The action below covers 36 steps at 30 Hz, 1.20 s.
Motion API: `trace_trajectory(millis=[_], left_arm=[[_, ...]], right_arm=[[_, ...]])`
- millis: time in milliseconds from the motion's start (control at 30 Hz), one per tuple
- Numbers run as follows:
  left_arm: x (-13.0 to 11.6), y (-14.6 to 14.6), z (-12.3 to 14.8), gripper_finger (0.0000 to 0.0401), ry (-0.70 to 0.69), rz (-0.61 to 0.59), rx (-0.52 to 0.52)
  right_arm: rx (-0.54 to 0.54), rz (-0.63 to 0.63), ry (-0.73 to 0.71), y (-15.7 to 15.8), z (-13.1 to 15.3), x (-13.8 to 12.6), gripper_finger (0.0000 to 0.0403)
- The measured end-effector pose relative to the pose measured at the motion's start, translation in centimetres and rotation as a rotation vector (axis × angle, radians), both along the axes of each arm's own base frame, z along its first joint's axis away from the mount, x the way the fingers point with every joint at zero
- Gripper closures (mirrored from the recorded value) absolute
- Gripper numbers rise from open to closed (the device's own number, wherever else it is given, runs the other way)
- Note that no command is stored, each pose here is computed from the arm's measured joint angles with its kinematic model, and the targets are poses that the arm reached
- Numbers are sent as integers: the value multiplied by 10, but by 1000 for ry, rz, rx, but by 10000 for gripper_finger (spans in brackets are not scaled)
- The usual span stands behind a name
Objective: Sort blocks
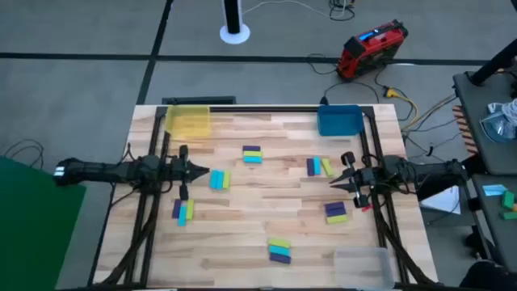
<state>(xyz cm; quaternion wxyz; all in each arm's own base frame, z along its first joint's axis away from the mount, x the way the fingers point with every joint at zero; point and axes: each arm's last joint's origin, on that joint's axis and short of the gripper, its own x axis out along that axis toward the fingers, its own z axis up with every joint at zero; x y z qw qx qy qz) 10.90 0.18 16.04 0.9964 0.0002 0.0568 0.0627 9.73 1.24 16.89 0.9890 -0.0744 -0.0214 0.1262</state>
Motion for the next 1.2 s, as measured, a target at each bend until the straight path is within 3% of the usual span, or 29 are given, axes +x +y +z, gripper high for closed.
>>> trace_trajectory(millis=[1200], left_arm=[[0, 0, 0, 401, 0, 0, 0]], right_arm=[[0, 2, -5, 0, 3, -1, 364]])
